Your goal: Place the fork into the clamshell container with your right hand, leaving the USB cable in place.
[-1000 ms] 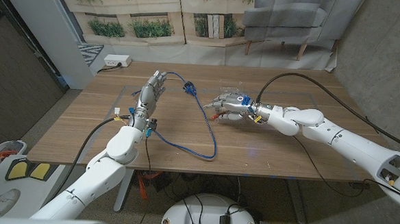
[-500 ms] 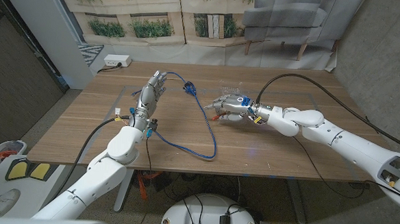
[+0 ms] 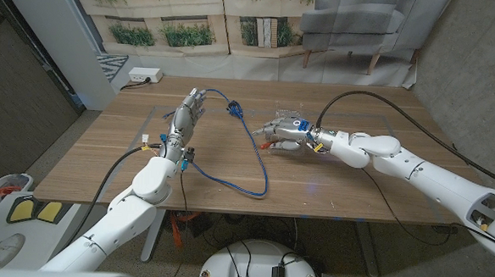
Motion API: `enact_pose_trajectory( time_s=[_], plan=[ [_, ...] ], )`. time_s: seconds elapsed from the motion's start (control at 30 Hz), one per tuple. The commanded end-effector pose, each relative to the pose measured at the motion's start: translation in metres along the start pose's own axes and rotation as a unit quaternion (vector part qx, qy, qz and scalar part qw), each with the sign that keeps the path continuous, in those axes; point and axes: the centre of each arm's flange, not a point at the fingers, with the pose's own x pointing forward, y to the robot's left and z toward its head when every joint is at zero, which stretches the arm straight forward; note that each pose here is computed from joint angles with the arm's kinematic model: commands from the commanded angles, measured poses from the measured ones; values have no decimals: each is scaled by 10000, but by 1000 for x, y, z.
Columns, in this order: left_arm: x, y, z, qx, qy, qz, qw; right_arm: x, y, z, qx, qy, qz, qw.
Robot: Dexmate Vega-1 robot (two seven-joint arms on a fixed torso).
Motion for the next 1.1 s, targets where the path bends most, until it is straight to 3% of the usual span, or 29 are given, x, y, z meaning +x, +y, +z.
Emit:
enact_pose_trajectory(
  time_s=[0.03,0.67,1.1],
  plan=[
    [-4,4,-1,-22,-9,44,10000,3,-3,-1,-38,-6,85,10000],
    [-9,7,-1,-45,-48,51,10000,3,-10,0,-53,133,-9,9999],
    [-1,10,2,-139,-181,-51,9997,2,-22,-2,-61,318,-288,9991]
  ],
)
